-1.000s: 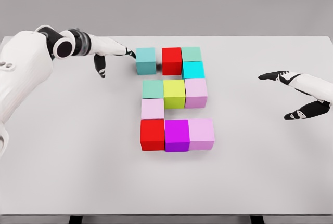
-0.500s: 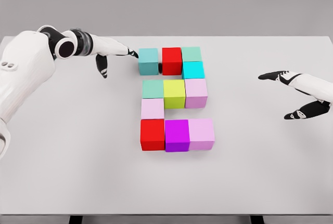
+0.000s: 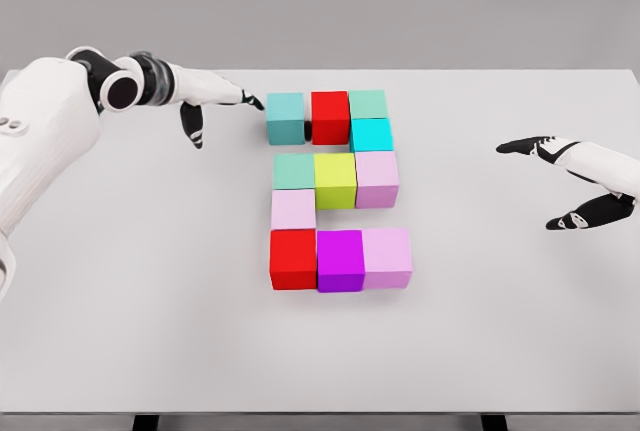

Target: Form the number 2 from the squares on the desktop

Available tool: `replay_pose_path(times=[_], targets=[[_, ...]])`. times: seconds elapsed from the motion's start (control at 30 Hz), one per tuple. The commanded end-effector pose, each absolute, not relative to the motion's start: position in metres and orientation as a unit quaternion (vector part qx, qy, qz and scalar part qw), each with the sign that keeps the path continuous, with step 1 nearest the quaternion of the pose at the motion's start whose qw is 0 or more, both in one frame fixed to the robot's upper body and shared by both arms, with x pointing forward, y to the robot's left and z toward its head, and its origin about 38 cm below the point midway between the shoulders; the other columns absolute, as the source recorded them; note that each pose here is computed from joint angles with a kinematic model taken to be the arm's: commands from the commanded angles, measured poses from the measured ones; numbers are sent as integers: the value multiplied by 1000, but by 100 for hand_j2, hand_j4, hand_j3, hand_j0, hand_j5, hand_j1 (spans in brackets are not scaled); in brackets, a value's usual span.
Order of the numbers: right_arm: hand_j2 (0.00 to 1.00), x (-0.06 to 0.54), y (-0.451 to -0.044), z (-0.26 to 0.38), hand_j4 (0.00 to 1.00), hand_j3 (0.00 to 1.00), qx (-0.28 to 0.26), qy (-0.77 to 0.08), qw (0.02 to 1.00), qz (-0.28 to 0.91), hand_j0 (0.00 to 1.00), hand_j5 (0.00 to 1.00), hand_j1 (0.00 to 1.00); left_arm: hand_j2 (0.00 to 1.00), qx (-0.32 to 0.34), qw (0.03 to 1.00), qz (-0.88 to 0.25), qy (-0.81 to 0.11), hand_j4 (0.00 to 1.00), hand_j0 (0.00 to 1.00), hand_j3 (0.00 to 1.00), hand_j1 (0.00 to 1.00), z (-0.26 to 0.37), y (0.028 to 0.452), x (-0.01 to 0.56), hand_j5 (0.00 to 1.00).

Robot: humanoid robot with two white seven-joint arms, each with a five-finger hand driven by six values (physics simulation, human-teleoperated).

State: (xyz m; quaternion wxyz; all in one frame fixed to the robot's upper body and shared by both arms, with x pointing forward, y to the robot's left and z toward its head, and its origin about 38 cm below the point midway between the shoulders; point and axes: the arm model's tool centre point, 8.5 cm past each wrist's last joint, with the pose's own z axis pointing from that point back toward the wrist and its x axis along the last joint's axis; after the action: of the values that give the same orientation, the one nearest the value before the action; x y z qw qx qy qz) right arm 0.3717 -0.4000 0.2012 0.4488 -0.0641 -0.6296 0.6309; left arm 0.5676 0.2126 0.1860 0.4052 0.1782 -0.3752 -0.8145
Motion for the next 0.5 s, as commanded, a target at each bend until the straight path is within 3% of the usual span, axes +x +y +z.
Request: replay_pose_path(times=[0.0,0.47], targets=[[100,372,-400,202,100,100,-63,-632,450,628,100,100,100,100,177,405,-813,-378,100,100,100,100,186,213,567,100],[100,372,-400,202,100,100,-63,-632,450,629,100,100,100,100,167,386,-824,-379,100,100,100,100,185,219,563,100]])
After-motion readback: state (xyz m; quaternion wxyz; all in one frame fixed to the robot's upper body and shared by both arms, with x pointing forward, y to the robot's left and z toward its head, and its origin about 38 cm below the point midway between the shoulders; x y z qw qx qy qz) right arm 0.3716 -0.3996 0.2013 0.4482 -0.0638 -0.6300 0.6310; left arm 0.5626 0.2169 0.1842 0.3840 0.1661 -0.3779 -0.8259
